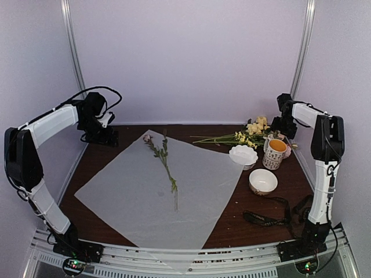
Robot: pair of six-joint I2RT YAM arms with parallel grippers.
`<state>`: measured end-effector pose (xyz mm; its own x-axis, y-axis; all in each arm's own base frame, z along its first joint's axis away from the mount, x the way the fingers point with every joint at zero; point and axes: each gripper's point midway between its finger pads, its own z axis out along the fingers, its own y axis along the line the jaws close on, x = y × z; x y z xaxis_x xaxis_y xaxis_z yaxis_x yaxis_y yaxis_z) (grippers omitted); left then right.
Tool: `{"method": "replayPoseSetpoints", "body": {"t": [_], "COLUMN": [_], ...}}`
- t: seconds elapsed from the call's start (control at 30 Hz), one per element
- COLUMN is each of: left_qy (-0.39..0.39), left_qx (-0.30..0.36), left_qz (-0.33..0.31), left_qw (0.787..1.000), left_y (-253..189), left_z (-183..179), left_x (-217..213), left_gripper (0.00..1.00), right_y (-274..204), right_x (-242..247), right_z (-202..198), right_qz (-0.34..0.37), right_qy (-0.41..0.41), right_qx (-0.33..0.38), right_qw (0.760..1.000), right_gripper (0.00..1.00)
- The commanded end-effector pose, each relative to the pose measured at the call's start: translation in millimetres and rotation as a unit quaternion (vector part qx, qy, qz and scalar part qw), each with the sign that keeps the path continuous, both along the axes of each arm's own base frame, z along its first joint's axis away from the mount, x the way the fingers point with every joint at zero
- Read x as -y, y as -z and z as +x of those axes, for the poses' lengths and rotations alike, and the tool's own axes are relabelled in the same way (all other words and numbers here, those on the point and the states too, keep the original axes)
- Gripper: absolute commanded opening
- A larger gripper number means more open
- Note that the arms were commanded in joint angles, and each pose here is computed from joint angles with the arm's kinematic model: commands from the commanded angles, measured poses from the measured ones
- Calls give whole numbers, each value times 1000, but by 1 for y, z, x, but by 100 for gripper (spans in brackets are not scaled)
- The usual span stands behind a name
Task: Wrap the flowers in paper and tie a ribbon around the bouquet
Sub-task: Pick up the fake flower from the corner of the board, then pass from the right arm to the left
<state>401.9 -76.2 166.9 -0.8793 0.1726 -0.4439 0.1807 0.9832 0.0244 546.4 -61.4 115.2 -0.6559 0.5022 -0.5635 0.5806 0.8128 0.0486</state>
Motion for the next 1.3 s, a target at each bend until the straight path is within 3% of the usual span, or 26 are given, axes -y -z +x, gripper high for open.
{"method": "replayPoseSetpoints", "body": {"t": [0.0, 0.23, 0.43, 0.47, 0.6, 0.67, 0.83, 0.97, 1.13, 1.27], "left_qy": [4, 2, 1, 1, 5, 4, 4, 4, 9, 22], "left_qx": [2, 1, 1, 0, -5, -4, 1, 2, 9, 24], "left_qz": [8, 16, 31, 30, 25, 28, 28, 24, 16, -3], "left_qw": [1000, 1000, 1000, 1000, 1000, 1000, 1000, 1000, 1000, 999], "left_y": [0, 2, 2, 2, 4, 3, -1, -3, -8, -16], "left_z": [5, 6, 7, 7, 6, 5, 4, 4, 3, 3], "left_x": [0, -3, -7, -7, -5, -6, -6, -6, -3, 4], "left_gripper": [93, 92, 93, 92, 92, 92, 92, 92, 92, 93], "right_y": [-6, 13, 30, 31, 32, 21, -39, -114, -214, -298], "right_x": [12, 20, 26, 27, 27, 33, 39, 39, 15, 3], "right_z": [13, 46, 46, 47, 51, 50, 46, 34, 4, -35], "right_qz": [9, 30, 68, 70, 81, 70, 10, -48, -152, -242], "right_qy": [-8, -44, -33, -37, -65, -73, -112, -126, -148, -118], "right_qx": [18, 26, 22, 23, 28, 32, 69, 127, 219, 296], "right_qw": [1000, 998, 997, 997, 994, 994, 991, 983, 952, 916], "right_gripper": [81, 75, 69, 63, 13, 0, 0, 0, 0, 0]}}
